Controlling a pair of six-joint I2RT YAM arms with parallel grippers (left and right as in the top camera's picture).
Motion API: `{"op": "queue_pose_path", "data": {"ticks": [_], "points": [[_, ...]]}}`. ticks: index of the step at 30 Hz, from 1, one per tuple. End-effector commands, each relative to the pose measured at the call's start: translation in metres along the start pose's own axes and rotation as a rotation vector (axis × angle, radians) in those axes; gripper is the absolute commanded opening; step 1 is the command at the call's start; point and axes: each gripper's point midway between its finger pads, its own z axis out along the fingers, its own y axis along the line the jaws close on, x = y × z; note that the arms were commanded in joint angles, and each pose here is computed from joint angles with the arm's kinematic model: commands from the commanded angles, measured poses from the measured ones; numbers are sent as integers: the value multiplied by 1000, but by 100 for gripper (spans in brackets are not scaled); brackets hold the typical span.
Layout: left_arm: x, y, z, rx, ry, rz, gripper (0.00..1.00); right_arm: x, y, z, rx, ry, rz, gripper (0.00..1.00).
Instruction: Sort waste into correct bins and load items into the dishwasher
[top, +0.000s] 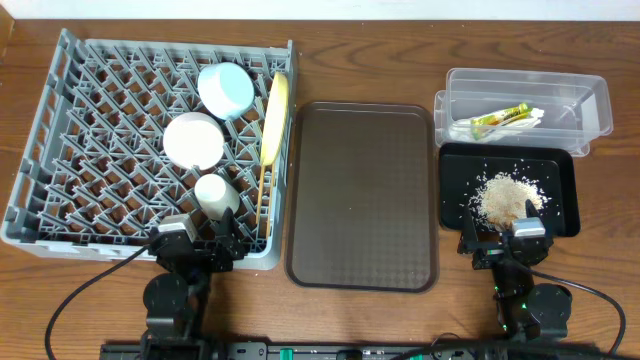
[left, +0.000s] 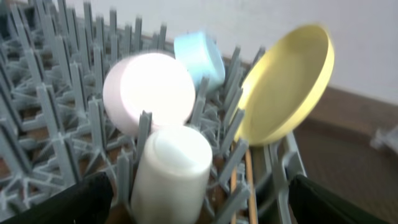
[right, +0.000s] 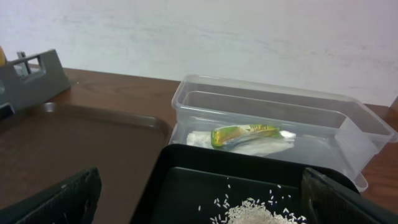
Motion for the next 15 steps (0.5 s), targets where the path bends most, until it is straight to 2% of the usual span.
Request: {"op": "queue_pose_path", "data": {"ticks": [1, 3, 8, 15], "points": [[-11, 2, 5, 5, -107, 60, 93, 0, 1, 0, -3, -2, -9, 99], [-14, 0, 7, 13, -148, 110, 93, 0, 1, 0, -3, -2, -10, 99], [4, 5, 9, -5, -70, 196, 93, 0, 1, 0, -3, -2, -10, 99], [4, 5, 9, -5, -71, 198, 93, 0, 1, 0, -3, -2, -10, 99]]}}
